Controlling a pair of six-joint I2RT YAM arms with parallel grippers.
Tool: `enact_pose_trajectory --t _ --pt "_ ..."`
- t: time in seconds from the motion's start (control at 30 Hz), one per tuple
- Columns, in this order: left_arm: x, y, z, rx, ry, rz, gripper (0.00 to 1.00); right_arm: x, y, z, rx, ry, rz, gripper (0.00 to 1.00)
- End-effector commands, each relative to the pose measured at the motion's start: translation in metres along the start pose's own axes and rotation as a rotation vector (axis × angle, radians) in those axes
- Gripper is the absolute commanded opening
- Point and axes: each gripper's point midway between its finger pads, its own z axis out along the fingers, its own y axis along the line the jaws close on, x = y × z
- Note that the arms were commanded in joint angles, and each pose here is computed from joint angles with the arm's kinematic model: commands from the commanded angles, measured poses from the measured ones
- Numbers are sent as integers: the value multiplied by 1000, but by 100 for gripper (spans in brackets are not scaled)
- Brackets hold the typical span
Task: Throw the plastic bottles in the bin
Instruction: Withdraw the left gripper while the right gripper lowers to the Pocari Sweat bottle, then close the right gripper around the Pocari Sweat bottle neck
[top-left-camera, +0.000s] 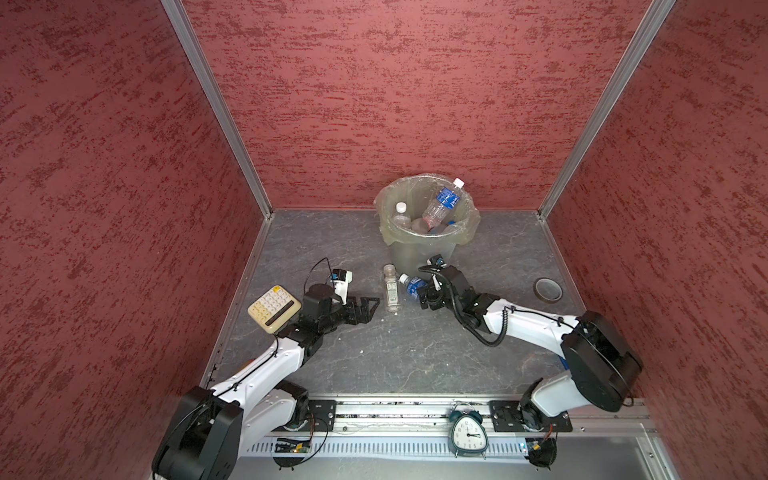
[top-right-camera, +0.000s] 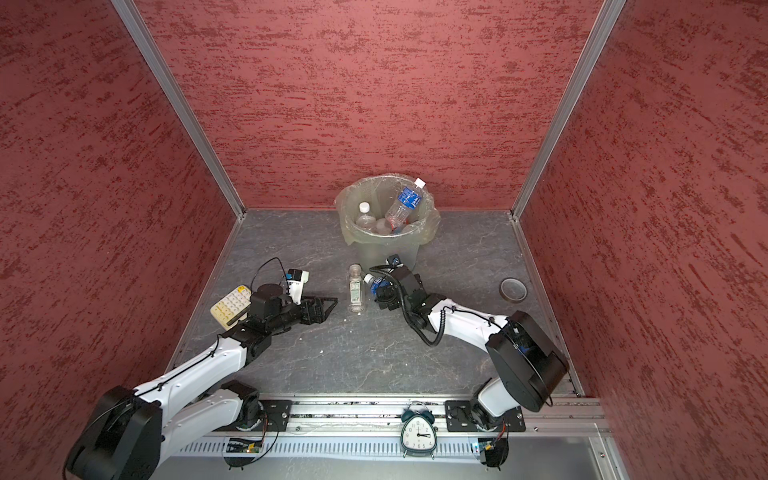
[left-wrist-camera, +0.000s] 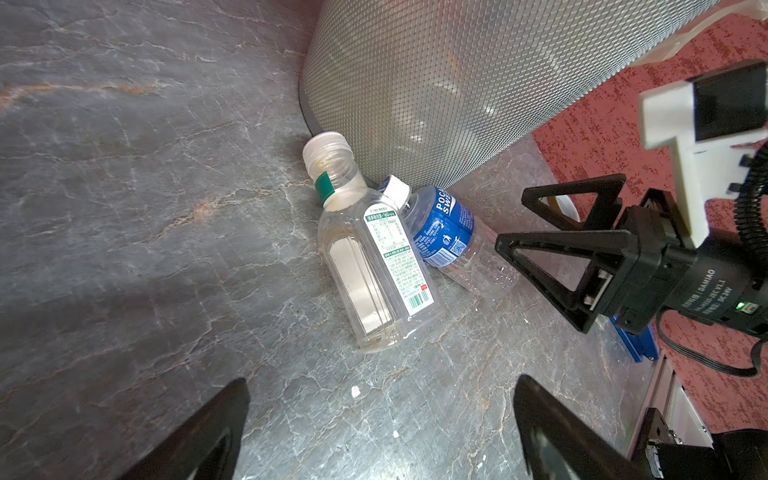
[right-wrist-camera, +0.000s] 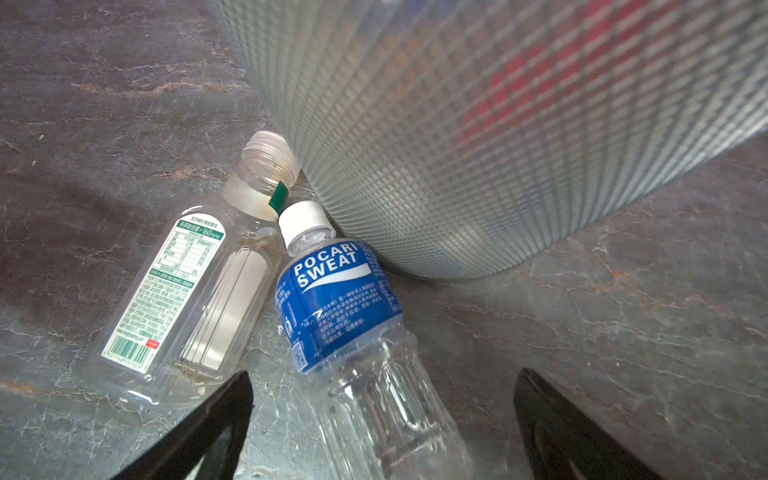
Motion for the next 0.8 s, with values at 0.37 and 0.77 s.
enact_pose_trajectory --t 0.37,0.77 --pt "-4 4 4 -10 -5 -2 99 2 10 22 -15 53 -75 99" --pt "-1 8 8 -22 15 -17 100 13 9 33 7 97 -99 95"
